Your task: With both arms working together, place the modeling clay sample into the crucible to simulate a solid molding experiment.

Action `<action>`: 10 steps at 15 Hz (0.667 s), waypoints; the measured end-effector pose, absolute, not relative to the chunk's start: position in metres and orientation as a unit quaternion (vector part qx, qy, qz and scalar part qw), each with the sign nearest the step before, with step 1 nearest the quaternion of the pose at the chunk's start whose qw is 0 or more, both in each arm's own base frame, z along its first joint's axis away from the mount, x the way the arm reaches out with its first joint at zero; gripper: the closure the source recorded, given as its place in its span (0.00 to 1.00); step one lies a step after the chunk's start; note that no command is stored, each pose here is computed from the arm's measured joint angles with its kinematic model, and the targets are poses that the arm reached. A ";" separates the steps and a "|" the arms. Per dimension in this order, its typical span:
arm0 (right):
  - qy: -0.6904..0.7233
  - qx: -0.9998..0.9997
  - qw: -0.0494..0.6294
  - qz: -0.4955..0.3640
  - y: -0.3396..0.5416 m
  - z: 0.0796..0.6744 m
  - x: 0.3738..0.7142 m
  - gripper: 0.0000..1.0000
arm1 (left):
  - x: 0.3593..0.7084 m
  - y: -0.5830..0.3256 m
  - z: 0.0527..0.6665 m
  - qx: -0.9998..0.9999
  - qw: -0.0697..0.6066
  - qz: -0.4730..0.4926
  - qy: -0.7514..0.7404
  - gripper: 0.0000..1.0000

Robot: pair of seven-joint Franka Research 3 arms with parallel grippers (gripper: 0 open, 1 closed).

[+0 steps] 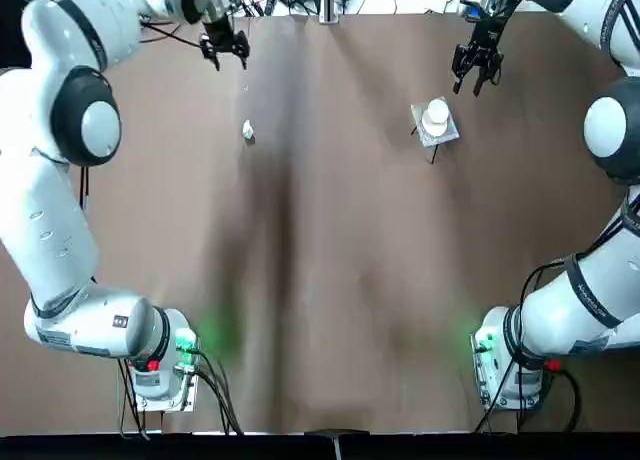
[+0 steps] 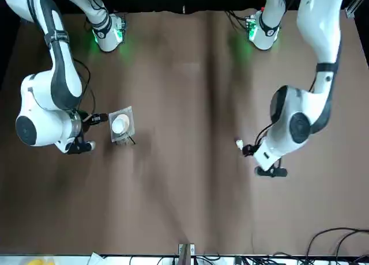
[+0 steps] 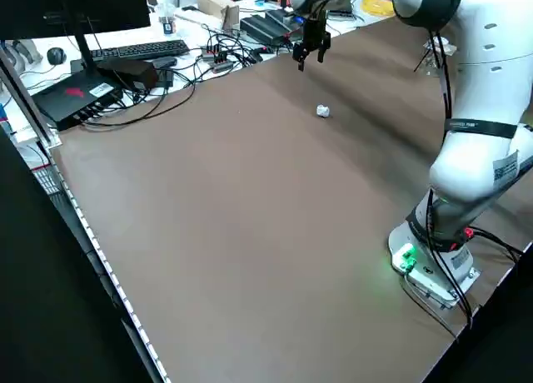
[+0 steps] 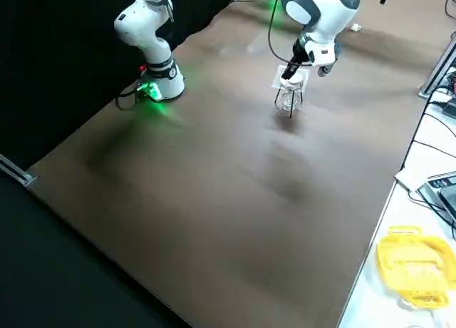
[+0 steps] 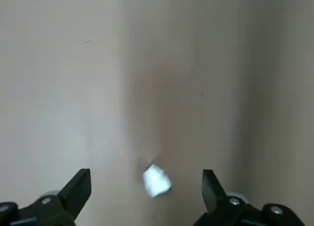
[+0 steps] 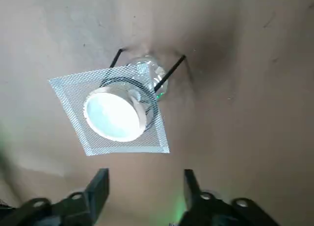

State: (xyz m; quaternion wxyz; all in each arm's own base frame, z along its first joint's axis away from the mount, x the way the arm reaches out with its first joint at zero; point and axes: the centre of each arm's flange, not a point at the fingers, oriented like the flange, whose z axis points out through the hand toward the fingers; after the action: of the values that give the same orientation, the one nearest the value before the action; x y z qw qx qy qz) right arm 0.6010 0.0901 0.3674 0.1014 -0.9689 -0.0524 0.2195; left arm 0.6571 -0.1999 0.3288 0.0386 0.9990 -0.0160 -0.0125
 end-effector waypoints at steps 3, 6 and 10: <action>-0.057 -0.967 0.103 0.224 0.097 0.347 0.603 0.43 | 0.658 -0.235 0.285 0.999 0.052 0.008 0.011 0.00; -0.064 -0.963 0.102 0.240 0.108 0.322 0.603 0.53 | 0.652 -0.243 0.251 0.999 0.043 -0.014 0.015 0.00; -0.068 -0.959 0.106 0.253 0.121 0.304 0.601 0.59 | 0.644 -0.226 0.230 0.998 0.008 -0.061 0.011 0.00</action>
State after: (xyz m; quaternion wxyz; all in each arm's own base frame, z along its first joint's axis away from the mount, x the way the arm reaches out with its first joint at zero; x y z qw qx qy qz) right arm 0.6009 0.1213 0.3044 0.1061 -0.9593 -0.0685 0.2527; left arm 0.6438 -0.2258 0.2297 0.0085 0.9980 0.0112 -0.0611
